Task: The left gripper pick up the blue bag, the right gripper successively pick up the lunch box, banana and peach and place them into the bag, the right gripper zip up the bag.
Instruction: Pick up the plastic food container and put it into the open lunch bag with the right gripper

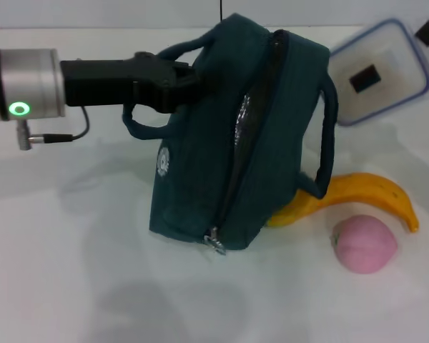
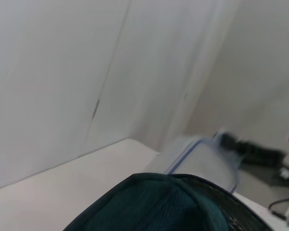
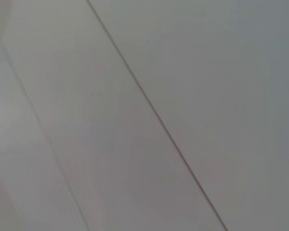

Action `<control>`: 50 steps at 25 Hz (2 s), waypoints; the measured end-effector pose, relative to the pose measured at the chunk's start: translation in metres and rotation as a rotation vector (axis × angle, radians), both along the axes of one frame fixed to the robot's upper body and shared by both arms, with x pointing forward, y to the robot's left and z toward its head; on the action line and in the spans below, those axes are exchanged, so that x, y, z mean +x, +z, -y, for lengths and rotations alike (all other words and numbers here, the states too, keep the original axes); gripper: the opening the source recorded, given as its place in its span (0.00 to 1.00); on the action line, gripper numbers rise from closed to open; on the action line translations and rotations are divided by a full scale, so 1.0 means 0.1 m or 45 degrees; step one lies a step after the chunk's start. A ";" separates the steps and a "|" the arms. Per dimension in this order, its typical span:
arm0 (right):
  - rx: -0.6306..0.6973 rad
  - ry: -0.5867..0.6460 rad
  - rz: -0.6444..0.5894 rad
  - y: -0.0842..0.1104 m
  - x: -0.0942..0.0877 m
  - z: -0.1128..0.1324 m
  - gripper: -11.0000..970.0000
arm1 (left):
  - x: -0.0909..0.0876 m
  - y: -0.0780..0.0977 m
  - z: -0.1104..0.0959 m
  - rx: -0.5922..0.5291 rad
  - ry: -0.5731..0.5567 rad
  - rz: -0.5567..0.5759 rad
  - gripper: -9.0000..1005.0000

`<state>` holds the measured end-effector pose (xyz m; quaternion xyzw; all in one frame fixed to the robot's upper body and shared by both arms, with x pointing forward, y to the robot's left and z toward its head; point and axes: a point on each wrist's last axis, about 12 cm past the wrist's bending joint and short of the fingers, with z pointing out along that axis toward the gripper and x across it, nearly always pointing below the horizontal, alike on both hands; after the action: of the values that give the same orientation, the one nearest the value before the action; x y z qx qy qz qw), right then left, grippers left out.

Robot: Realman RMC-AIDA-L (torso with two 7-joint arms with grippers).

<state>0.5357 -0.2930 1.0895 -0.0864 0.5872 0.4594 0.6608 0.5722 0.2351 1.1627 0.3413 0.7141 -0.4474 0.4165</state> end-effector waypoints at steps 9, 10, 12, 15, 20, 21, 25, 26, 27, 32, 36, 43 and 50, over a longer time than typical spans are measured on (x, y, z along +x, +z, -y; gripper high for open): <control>0.086 0.162 0.243 0.51 0.25 -0.18 0.11 | 0.12 -0.07 0.16 0.036 -0.021 -0.053 0.05; 0.101 0.193 0.262 0.57 0.29 -0.23 0.11 | 0.13 -0.07 0.16 0.039 -0.020 -0.053 0.05; 0.115 0.253 0.283 0.67 0.36 -0.33 0.11 | 0.13 -0.07 0.16 0.041 -0.017 -0.052 0.05; 0.120 0.335 0.301 0.77 0.44 -0.49 0.11 | 0.13 -0.08 0.16 0.041 -0.016 -0.049 0.05; 0.118 0.403 0.320 0.87 0.55 -0.73 0.11 | 0.11 -0.13 0.16 0.035 -0.016 -0.073 0.05; 0.110 0.416 0.319 0.88 0.56 -0.77 0.11 | 0.11 -0.14 0.16 0.034 -0.016 -0.076 0.05; 0.079 0.428 0.279 0.77 0.51 -0.83 0.11 | 0.11 -0.14 0.15 0.030 -0.009 -0.074 0.05; 0.073 0.424 0.269 0.73 0.49 -0.83 0.11 | 0.11 -0.14 0.14 0.029 -0.006 -0.072 0.05; 0.073 0.424 0.269 0.73 0.49 -0.83 0.11 | 0.11 -0.14 0.13 0.027 -0.001 -0.069 0.05; 0.047 0.401 0.208 0.52 0.31 -0.70 0.11 | 0.13 -0.14 0.09 0.029 0.032 -0.056 0.05; 0.027 0.405 0.175 0.43 0.21 -0.59 0.11 | 0.14 -0.17 0.04 0.042 0.079 -0.045 0.05; -0.153 0.501 0.027 0.27 0.19 -0.59 0.11 | 0.15 -0.18 0.03 0.041 0.101 -0.040 0.05; -0.340 0.566 -0.055 0.21 0.32 -0.79 0.11 | 0.15 -0.19 0.05 0.037 0.096 -0.045 0.05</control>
<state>0.5672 -0.2138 1.1108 -0.2902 0.6232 0.5134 0.5137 0.5871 0.2302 1.1437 0.3122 0.7401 -0.4270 0.4152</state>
